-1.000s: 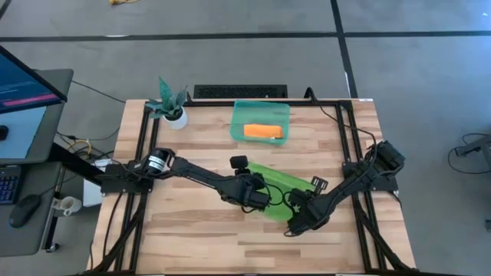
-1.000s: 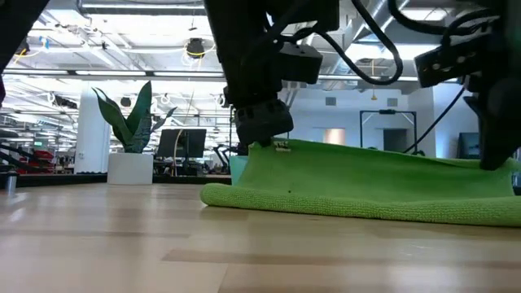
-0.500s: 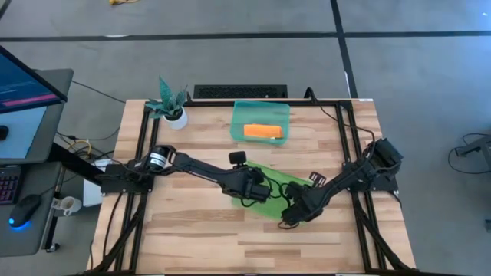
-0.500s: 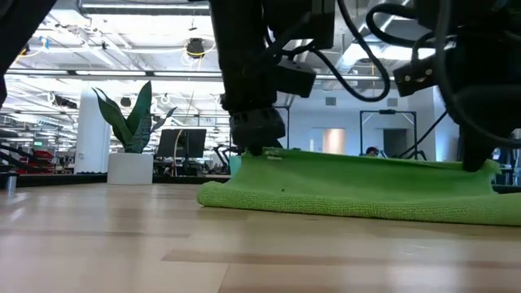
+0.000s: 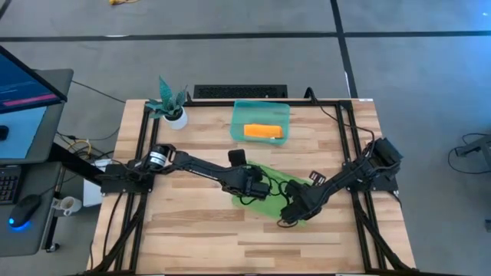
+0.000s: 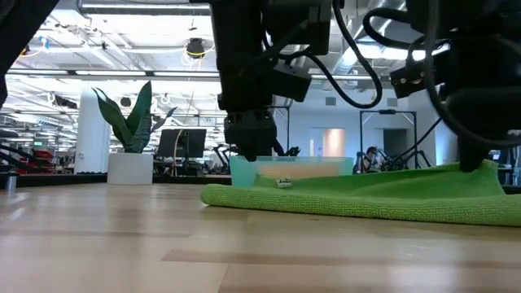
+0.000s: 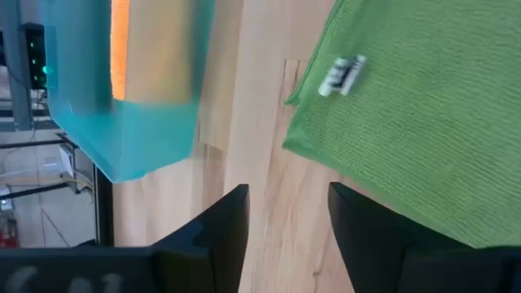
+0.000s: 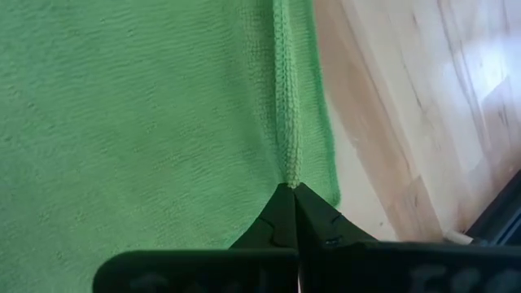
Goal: Roll microfiber towels into tight, uniform cylinder then place into a basket
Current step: Fold the green towel
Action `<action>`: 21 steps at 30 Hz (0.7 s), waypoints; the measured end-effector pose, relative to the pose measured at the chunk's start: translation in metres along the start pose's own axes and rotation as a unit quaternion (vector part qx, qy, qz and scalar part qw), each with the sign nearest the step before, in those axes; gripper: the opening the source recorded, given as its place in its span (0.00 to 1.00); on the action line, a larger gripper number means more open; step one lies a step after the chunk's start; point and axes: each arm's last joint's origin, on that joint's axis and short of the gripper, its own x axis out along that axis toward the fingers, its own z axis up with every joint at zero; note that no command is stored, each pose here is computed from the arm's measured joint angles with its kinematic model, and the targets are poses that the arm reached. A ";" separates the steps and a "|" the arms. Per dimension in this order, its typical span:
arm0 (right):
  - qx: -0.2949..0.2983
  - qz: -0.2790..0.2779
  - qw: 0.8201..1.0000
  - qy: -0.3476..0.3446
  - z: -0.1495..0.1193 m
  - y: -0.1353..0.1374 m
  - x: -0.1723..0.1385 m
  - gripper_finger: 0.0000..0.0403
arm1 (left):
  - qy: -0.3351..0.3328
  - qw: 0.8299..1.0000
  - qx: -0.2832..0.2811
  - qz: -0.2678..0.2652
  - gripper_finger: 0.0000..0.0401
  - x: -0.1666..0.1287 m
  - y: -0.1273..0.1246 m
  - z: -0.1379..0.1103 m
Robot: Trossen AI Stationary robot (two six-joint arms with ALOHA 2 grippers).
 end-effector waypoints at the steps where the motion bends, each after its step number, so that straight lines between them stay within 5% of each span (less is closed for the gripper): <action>1: 0.002 -0.001 1.000 0.002 0.001 -0.001 0.000 0.01 | -0.004 1.000 0.002 0.001 0.41 -0.003 -0.001 -0.001; 10: -0.006 0.024 0.998 0.057 0.009 -0.006 0.004 0.05 | -0.037 0.998 0.042 -0.020 0.39 -0.039 -0.036 -0.016; 21: -0.015 0.028 0.998 0.054 0.009 -0.005 0.004 0.28 | -0.051 0.997 0.057 -0.026 0.38 -0.052 -0.050 -0.023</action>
